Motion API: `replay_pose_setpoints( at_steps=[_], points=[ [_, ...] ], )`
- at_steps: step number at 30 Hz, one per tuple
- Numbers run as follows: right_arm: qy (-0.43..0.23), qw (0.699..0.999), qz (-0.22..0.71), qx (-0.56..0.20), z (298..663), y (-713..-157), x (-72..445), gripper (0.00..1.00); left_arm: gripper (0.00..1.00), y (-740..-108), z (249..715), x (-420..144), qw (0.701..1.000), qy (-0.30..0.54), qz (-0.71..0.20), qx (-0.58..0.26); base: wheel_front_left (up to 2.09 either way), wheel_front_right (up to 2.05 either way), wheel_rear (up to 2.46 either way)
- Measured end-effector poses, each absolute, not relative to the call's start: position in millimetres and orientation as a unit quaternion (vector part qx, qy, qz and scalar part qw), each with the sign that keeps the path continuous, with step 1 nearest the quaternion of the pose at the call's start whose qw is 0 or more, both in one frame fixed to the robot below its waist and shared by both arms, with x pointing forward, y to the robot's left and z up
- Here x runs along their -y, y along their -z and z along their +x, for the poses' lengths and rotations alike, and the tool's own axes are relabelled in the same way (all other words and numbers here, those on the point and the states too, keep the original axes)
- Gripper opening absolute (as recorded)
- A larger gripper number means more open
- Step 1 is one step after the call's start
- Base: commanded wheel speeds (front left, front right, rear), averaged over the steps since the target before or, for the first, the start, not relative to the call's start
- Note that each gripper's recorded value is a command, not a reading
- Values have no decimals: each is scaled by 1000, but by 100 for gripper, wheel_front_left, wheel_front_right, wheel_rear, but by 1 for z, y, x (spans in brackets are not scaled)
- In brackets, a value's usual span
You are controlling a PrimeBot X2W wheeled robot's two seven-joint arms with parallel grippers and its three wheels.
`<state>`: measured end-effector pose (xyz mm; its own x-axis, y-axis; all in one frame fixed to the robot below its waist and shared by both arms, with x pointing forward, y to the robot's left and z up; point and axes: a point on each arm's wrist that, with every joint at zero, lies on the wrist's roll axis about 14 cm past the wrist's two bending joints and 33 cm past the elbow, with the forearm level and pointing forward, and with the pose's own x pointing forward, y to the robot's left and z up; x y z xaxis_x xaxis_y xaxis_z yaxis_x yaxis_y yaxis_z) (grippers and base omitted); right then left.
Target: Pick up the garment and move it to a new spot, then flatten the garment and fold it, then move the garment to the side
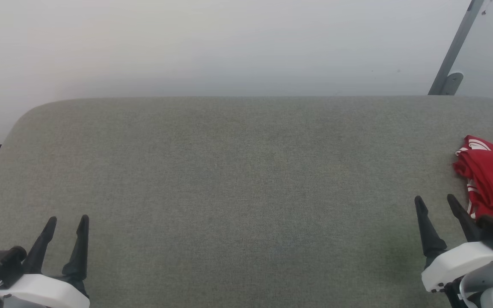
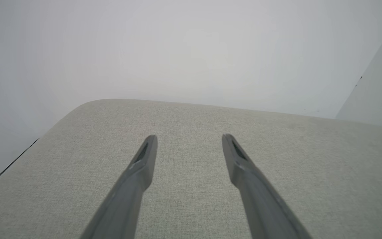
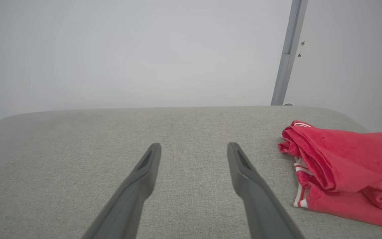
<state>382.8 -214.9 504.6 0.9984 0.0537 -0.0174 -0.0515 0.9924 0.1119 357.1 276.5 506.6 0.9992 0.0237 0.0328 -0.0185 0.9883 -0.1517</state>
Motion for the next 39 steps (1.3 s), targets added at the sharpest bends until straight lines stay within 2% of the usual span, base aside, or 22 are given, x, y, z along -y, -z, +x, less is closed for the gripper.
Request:
replay_pose_setpoints(
  at_steps=[11, 12, 18, 39],
  points=[
    [-30, 998, 59, -11, 382, -504, 211, 100, 100, -508, 356, -277, 996, -16, -90, 23, 0, 0, 0],
    [-31, 998, 60, -11, 382, -504, 210, 0, 0, -508, 355, -277, 996, -16, -88, 23, 0, 0, 0],
    [-21, 994, 90, -55, 370, -475, 208, 0, 0, -478, 346, -263, 991, -23, -128, -18, 0, 0, 0],
    [6, 961, 270, -51, 373, -479, 208, 0, 0, -476, 354, -255, 953, -51, -297, -24, 0, 0, 0]
  ],
)
